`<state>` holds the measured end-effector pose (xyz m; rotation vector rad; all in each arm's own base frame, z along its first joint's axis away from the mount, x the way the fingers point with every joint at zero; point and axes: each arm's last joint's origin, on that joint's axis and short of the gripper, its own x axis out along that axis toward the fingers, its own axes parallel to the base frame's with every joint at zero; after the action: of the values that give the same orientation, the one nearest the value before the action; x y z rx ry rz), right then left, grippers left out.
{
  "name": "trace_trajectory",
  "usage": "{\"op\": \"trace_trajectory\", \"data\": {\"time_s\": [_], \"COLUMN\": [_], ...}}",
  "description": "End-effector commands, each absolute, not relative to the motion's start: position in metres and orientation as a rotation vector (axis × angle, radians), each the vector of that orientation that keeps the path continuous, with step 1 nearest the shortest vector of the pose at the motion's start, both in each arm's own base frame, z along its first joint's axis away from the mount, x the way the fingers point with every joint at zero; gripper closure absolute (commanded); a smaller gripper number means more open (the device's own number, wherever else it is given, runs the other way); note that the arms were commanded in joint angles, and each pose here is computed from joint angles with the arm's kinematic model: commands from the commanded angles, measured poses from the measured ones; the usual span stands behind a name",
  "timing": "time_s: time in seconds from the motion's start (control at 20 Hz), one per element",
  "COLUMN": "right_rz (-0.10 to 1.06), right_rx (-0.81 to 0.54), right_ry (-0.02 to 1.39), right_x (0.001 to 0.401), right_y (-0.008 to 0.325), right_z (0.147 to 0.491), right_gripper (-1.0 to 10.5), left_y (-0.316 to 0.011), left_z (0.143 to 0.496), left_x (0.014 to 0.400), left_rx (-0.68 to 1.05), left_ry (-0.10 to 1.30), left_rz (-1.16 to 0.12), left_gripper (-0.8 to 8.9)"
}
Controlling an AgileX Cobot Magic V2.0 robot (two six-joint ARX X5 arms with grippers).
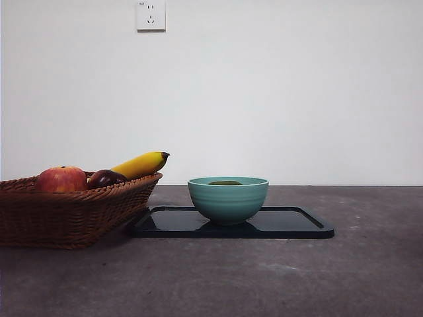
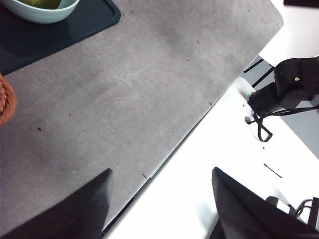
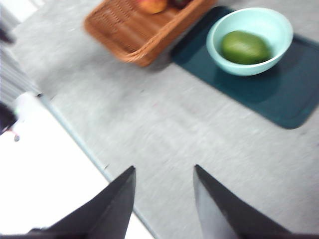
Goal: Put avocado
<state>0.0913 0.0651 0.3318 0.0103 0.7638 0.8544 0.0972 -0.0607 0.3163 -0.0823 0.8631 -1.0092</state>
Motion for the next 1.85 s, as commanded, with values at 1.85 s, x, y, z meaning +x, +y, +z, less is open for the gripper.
{"op": "trace_trajectory", "data": {"time_s": [1.85], "right_rz": [0.877], "right_rx": [0.031], "right_ry": [0.658], "right_x": [0.086], "right_y": [0.063], "right_z": [0.337], "right_gripper": [9.4], "left_y": [-0.056], "left_z": [0.334], "left_x": [0.1], "left_rx": [0.069], "left_ry": [0.538], "left_rz": [-1.015], "left_gripper": [8.05]}}
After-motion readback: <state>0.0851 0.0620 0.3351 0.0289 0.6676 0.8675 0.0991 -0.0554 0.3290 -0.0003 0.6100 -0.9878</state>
